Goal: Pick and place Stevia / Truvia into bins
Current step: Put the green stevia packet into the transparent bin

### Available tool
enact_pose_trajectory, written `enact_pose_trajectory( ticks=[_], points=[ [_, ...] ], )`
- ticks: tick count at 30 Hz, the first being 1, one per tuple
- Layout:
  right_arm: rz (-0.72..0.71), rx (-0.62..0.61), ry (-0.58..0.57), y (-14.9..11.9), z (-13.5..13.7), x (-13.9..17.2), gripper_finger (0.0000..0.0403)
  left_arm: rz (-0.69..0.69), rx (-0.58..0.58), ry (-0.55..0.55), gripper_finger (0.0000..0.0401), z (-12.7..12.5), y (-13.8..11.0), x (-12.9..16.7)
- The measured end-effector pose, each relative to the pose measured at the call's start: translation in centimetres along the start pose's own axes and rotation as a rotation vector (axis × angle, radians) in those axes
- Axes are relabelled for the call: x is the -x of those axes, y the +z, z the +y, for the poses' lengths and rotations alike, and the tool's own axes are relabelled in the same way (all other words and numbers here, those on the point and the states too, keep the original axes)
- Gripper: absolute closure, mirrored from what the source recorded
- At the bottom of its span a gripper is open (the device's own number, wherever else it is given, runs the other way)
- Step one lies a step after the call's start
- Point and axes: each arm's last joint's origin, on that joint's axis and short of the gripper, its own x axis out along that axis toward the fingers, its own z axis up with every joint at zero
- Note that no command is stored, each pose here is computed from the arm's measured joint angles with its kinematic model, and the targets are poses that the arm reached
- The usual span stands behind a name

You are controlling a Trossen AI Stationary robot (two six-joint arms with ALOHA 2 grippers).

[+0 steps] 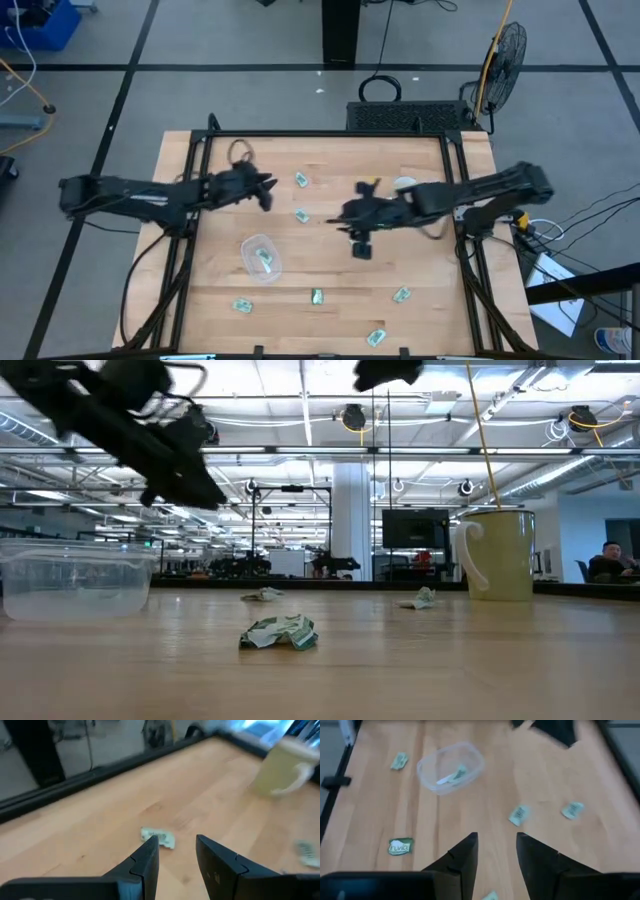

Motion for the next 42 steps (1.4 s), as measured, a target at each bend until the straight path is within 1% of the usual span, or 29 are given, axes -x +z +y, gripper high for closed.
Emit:
enact_pose_trajectory(
  ticks=[3,5,8,12,15,17,20,23,26,29,31,32,34,36,39,42],
  points=[
    [-0.024,-0.057,-0.049,-2.8,-0.2,1.7,0.0277,0.096,-0.032,0.028,0.0265,-0.5,0.3,-3.2],
    [-0.047,-0.089,-0.056,-5.0,-0.3,2.2,0.0277,0.161,-0.054,0.060,0.0265,-0.5,0.0,-5.3],
    [-0.119,-0.122,-0.033,-8.3,-0.4,2.4,0.0277,0.224,-0.063,0.115,0.0265,-0.3,-0.5,-7.9],
    [-0.263,-0.159,0.023,-12.1,-0.8,1.4,0.0277,0.270,-0.056,0.167,0.0265,0.4,-0.7,-10.6],
    [-0.375,-0.196,0.058,-14.5,-1.1,0.7,0.0277,0.299,-0.028,0.152,0.0265,1.0,-0.8,-12.0],
    [-0.434,-0.182,0.069,-15.7,-1.4,0.4,0.0277,0.295,-0.003,0.117,0.0265,1.1,-0.9,-12.6],
    [-0.484,-0.143,0.069,-16.9,-1.6,0.2,0.0277,0.286,-0.008,0.093,0.0265,1.2,-1.4,-13.4],
    [-0.494,-0.129,0.067,-17.1,-1.7,0.2,0.0277,0.295,-0.010,0.092,0.0273,1.2,-2.0,-14.0],
    [-0.501,-0.131,0.068,-17.0,-1.7,0.2,0.0277,0.311,-0.013,0.098,0.0303,1.4,-2.8,-14.5],
    [-0.503,-0.132,0.069,-17.0,-1.7,0.2,0.0277,0.317,-0.011,0.110,0.0345,1.8,-3.1,-14.9],
    [-0.509,-0.134,0.071,-17.0,-1.7,0.3,0.0277,0.311,-0.008,0.112,0.0378,1.9,-3.0,-15.0],
    [-0.511,-0.136,0.072,-17.0,-1.7,0.3,0.0277,0.309,-0.006,0.108,0.0389,1.9,-2.8,-14.8],
    [-0.511,-0.139,0.073,-17.0,-1.7,0.3,0.0277,0.314,-0.001,0.087,0.0393,1.7,-2.2,-14.1],
    [-0.511,-0.140,0.076,-17.0,-1.7,0.3,0.0277,0.333,0.001,0.032,0.0397,1.2,-1.2,-12.8],
    [-0.507,-0.139,0.078,-17.0,-1.6,0.3,0.0277,0.348,-0.001,-0.076,0.0397,-0.5,0.9,-9.6],
    [-0.502,-0.137,0.077,-17.0,-1.6,0.2,0.0277,0.441,-0.051,-0.143,0.0398,-2.4,1.4,-5.2]
  ],
)
